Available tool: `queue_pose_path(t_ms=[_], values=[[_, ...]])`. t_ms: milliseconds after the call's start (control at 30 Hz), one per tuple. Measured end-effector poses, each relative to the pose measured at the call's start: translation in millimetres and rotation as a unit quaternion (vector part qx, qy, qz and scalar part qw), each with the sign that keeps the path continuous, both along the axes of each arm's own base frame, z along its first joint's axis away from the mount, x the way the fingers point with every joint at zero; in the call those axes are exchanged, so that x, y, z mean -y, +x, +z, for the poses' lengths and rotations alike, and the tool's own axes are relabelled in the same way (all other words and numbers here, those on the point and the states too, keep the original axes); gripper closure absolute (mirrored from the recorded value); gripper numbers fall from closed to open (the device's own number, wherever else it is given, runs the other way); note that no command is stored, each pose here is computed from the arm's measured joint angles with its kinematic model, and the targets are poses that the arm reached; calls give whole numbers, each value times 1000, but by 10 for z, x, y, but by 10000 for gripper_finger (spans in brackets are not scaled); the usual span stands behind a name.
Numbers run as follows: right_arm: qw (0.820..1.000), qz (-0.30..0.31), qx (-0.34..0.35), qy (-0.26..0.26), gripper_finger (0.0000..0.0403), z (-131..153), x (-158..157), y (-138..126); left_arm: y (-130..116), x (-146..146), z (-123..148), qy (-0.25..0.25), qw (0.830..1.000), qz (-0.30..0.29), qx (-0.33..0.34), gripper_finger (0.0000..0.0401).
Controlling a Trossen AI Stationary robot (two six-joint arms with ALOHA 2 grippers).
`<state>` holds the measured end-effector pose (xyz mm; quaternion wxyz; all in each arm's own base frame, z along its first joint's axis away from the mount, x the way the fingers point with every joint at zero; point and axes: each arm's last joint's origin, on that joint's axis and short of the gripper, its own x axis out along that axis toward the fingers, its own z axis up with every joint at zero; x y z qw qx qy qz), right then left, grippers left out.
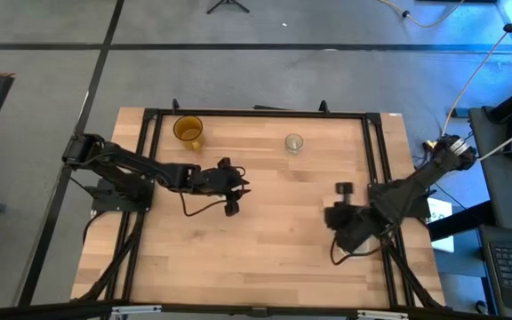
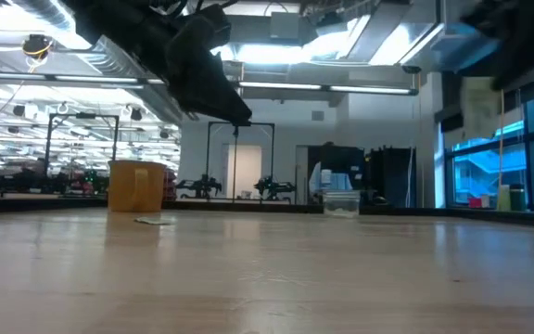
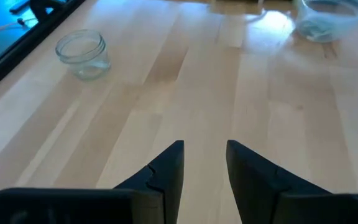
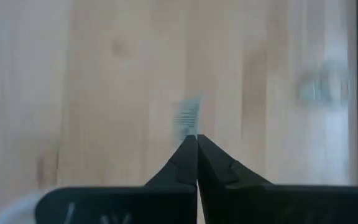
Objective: Pick and place Stevia / Truvia into bins
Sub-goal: Put the stevia packet into the transparent container
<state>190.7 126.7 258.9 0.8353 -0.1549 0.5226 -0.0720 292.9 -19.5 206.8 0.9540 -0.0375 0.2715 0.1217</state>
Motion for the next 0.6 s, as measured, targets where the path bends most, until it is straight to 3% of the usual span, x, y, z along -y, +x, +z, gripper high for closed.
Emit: queue_pose_path(t_ms=[167, 333, 433, 600], values=[[994, -60, -82, 35, 403, 181, -92, -298, 0, -44, -4, -1, 1000, 6, -3, 285], [986, -119, -84, 80, 403, 291, -252, -510, 2, -99, -4, 7, 1000, 11, -5, 285], [981, -151, -79, 97, 403, 263, -346, -607, 3, -123, -4, 18, 1000, 7, -8, 285], [976, -175, -102, 81, 403, 88, -502, -702, 4, -156, -5, 19, 1000, 10, -9, 285]])
